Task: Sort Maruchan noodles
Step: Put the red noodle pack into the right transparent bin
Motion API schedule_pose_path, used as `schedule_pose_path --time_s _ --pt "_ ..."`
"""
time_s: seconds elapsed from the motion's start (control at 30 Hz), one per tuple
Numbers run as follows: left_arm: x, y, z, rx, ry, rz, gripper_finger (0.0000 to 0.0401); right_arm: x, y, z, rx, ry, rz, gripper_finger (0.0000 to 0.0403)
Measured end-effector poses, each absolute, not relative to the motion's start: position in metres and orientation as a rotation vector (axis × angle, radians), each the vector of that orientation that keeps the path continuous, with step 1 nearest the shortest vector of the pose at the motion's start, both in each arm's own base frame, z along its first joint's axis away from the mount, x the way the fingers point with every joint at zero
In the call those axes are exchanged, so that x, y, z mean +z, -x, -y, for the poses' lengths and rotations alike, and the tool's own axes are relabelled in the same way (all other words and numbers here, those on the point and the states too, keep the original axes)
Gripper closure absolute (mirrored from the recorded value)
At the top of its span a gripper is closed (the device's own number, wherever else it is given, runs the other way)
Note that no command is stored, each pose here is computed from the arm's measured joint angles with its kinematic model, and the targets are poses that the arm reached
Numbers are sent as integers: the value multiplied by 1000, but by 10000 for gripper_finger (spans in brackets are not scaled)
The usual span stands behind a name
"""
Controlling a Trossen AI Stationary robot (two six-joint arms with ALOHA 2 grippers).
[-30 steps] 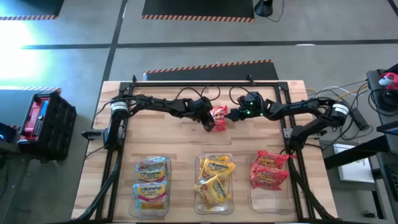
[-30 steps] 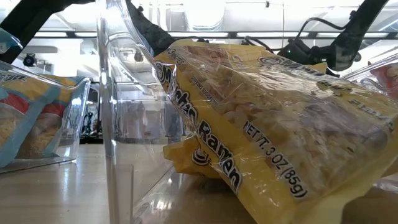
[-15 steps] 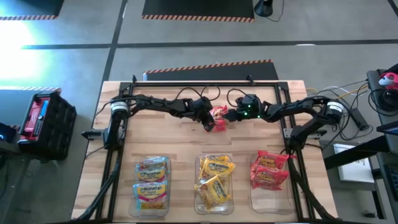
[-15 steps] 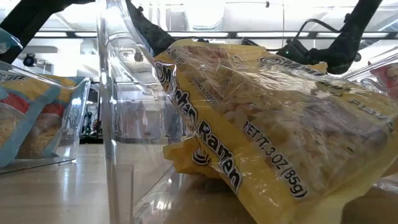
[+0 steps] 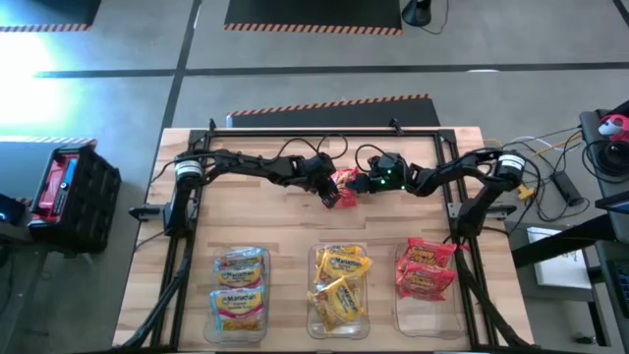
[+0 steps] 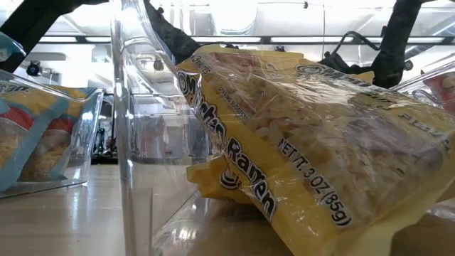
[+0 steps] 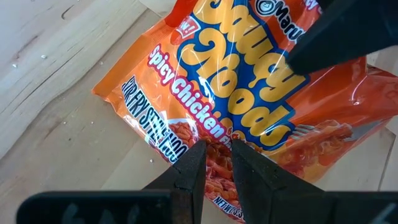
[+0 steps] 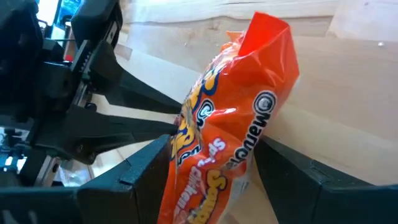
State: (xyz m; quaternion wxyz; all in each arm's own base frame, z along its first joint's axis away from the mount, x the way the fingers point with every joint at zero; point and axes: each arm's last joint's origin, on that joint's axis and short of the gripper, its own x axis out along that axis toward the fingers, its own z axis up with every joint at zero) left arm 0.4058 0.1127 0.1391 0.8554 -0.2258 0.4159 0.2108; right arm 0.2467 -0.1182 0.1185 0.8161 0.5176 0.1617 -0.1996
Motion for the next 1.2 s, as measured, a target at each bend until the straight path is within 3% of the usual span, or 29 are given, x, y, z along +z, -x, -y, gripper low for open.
schedule_pose_path --time_s 0.37,0.83,1.2 --pt "139 -405 -113 444 475 -876 342 111 -265 116 -411 -1094 -370 185" --pt "147 -404 -112 453 507 -854 342 113 -266 115 -394 -1082 -369 289" --pt "189 -385 -107 453 513 -820 342 118 -259 122 -273 -1048 -421 297"
